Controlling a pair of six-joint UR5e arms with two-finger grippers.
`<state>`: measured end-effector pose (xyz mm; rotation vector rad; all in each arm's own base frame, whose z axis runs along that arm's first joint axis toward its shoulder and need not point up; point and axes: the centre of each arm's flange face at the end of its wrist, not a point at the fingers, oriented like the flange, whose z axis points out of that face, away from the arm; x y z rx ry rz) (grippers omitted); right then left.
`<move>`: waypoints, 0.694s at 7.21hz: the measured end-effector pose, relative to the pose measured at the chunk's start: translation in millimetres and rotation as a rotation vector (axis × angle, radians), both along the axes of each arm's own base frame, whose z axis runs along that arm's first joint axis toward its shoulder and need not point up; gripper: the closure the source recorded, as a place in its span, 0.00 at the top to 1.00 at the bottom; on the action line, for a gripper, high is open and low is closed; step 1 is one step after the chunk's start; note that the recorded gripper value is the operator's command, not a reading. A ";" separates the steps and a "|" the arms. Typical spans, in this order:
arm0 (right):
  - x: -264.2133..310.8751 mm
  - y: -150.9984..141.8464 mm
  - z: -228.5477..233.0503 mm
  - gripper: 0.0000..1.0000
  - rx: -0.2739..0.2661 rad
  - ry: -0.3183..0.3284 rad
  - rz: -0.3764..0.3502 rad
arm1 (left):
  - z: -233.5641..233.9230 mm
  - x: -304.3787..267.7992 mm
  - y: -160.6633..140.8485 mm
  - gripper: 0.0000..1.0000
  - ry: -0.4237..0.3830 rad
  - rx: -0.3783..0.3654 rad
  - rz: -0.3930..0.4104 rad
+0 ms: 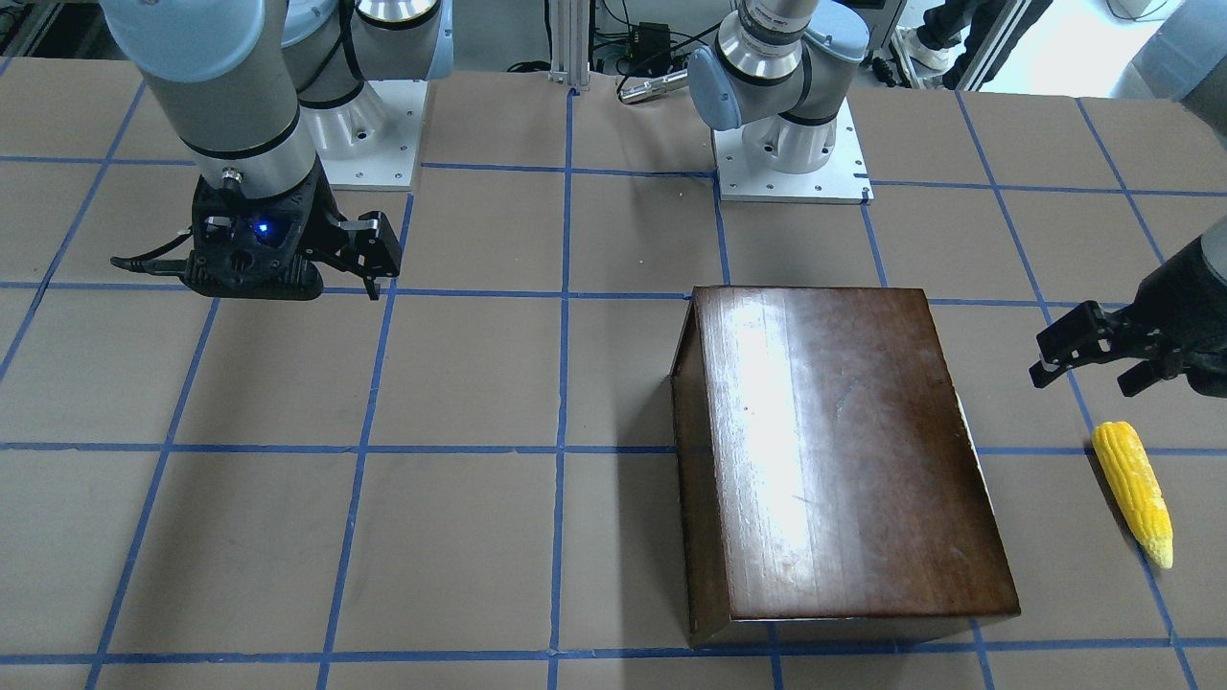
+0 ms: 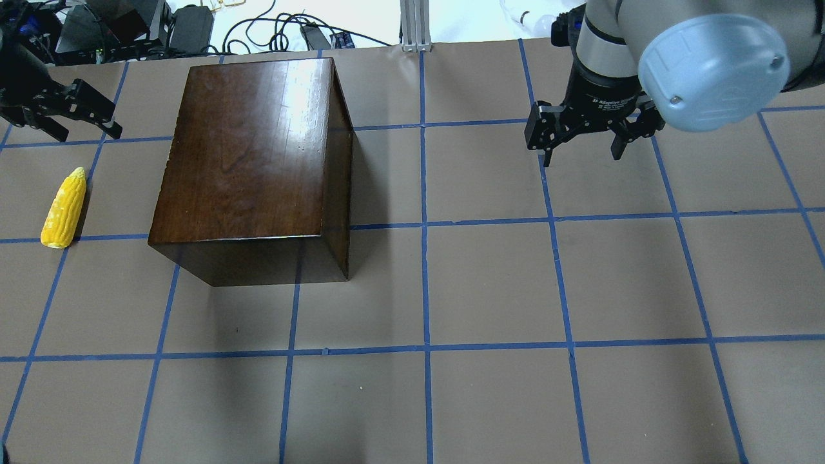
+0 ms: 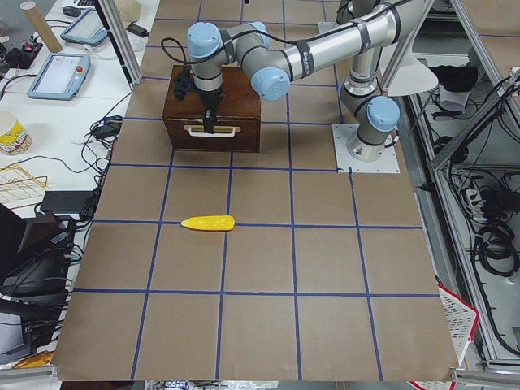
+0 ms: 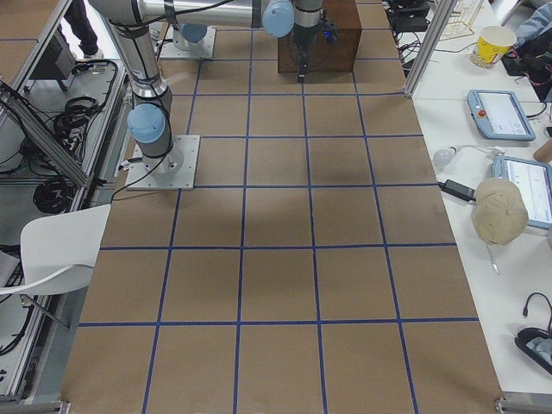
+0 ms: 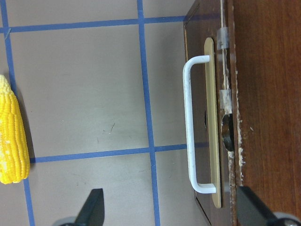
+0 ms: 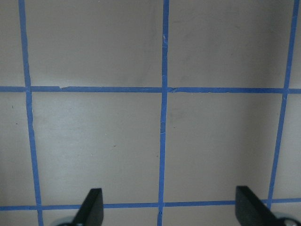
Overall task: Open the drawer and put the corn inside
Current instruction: 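Move the left gripper off the cabinet toward its drawer side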
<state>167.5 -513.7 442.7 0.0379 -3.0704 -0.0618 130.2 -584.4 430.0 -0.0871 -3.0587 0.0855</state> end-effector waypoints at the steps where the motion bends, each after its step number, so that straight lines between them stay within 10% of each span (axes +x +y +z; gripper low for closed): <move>1: 0.0 0.0 0.0 1.00 0.000 0.000 0.000 | -4.7 15.1 0.6 1.00 0.024 -0.006 -0.001; 5: 0.0 0.0 0.0 1.00 0.000 0.000 0.000 | -44.5 39.9 -14.9 1.00 0.125 -0.009 0.002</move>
